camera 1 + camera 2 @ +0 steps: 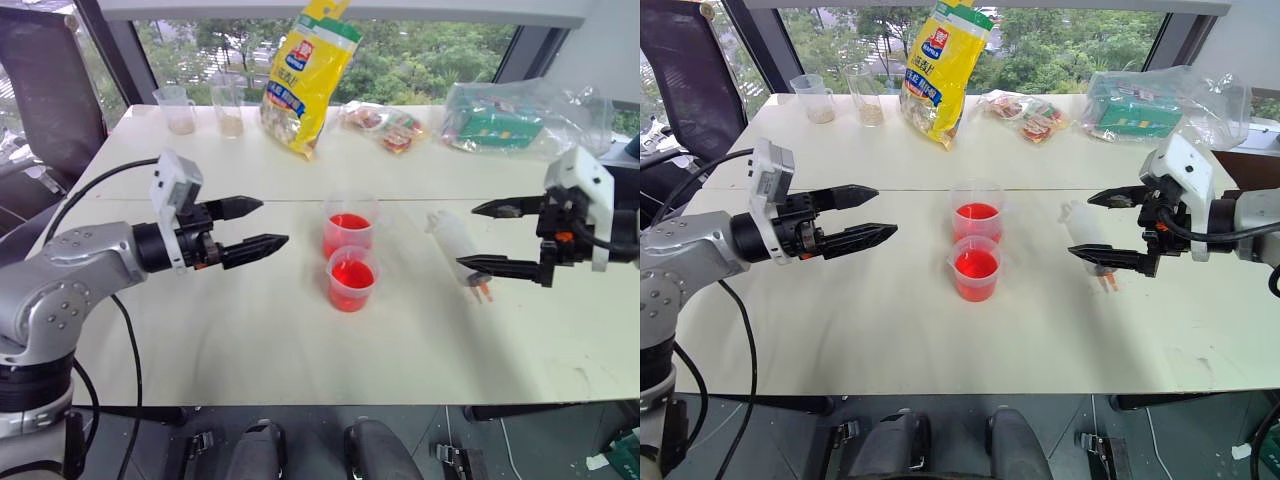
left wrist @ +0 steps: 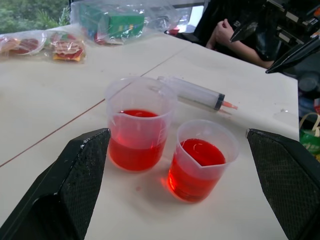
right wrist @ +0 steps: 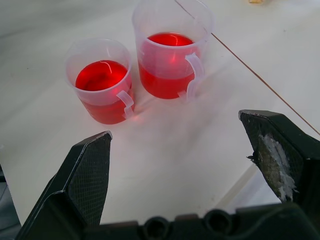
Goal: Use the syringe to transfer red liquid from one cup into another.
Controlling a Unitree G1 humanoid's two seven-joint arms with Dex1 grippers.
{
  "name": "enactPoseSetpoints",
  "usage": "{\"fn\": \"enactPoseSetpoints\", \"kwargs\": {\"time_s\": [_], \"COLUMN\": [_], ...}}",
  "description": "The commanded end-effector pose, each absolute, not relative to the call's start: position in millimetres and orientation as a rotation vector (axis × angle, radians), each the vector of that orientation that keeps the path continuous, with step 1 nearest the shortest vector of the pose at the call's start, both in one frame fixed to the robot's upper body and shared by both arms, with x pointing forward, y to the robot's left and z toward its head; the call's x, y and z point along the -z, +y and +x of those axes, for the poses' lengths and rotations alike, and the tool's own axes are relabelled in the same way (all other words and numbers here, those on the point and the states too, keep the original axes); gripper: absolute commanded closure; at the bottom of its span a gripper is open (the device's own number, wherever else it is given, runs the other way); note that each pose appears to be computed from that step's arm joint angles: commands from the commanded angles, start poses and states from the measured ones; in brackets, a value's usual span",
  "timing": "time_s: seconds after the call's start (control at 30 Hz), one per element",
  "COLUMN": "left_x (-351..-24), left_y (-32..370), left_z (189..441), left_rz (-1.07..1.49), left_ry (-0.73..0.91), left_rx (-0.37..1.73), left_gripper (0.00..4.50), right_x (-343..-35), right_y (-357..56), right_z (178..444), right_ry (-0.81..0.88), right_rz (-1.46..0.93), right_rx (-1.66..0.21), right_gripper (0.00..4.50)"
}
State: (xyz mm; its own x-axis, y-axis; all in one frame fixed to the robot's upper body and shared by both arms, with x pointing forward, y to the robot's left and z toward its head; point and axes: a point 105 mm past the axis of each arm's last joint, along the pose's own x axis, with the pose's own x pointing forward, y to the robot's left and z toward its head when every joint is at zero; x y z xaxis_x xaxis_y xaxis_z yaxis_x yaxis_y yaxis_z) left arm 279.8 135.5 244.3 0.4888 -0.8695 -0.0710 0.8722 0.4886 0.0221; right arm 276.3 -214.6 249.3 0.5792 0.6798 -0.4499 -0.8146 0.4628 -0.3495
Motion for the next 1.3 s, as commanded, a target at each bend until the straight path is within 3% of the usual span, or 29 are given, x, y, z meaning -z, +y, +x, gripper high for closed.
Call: {"fn": "enactPoseSetpoints", "kwargs": {"time_s": [0.03,0.57,0.73,1.03,1.3], "left_x": [-258,-261,-259,-252,-249], "left_y": [140,137,135,131,127], "left_z": [278,279,279,282,281], "left_rz": [0.072,0.082,0.078,0.084,0.097], "left_ry": [0.001,-0.005,-0.003,-0.006,-0.015], "left_rx": [1.045,1.058,1.071,1.08,1.082], "left_gripper": [0.0,0.0,0.0,0.0,0.0], "right_x": [-259,-251,-244,-214,-176], "right_y": [-212,-220,-228,-243,-255], "right_z": [277,290,303,347,390], "right_ry": [0.216,0.294,0.411,0.672,0.787], "right_rz": [-0.594,-0.564,-0.526,-0.396,-0.373], "right_rx": [-0.928,-0.82,-0.734,-0.502,-0.348], "right_gripper": [0.03,0.03,0.03,0.03,0.03]}}
